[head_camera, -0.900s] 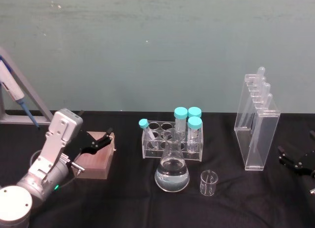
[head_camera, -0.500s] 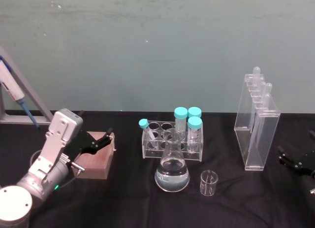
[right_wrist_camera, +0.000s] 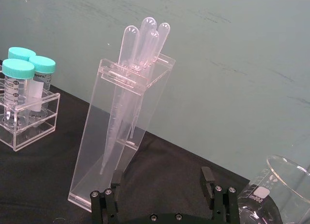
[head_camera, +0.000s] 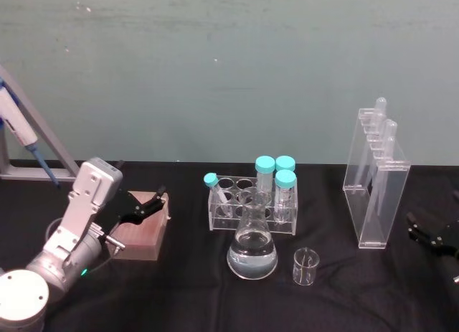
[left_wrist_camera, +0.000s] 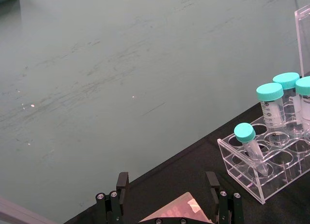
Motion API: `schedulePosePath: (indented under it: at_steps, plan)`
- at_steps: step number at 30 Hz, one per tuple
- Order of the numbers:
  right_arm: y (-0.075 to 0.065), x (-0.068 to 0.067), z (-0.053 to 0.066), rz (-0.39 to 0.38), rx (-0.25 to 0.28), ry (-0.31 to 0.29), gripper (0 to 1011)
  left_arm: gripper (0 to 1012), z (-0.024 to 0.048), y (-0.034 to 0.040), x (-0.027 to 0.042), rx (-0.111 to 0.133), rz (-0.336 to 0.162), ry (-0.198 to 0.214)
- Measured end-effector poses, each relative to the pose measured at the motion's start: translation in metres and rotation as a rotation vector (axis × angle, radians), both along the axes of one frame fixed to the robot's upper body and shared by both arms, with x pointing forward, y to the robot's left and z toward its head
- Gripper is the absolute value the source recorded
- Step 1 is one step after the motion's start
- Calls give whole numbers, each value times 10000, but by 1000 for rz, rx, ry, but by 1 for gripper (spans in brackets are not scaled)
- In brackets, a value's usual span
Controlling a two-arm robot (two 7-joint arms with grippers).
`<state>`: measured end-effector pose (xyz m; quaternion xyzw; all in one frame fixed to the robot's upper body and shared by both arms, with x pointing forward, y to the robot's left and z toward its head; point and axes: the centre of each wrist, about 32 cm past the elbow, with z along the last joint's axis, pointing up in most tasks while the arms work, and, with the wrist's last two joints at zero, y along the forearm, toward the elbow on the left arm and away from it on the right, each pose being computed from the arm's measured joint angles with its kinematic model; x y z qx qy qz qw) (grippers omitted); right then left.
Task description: Place the experimental apparatus aside using one hand.
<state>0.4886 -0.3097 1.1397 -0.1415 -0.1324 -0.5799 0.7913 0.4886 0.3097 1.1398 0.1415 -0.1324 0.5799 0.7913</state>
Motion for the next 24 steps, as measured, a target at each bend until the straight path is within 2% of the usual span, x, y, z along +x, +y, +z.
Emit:
schedulePosePath:
  at_steps: [24]
  plan:
    - [3,2,2,-2,3,-3,1000,1000,0,0,0,0,0,0]
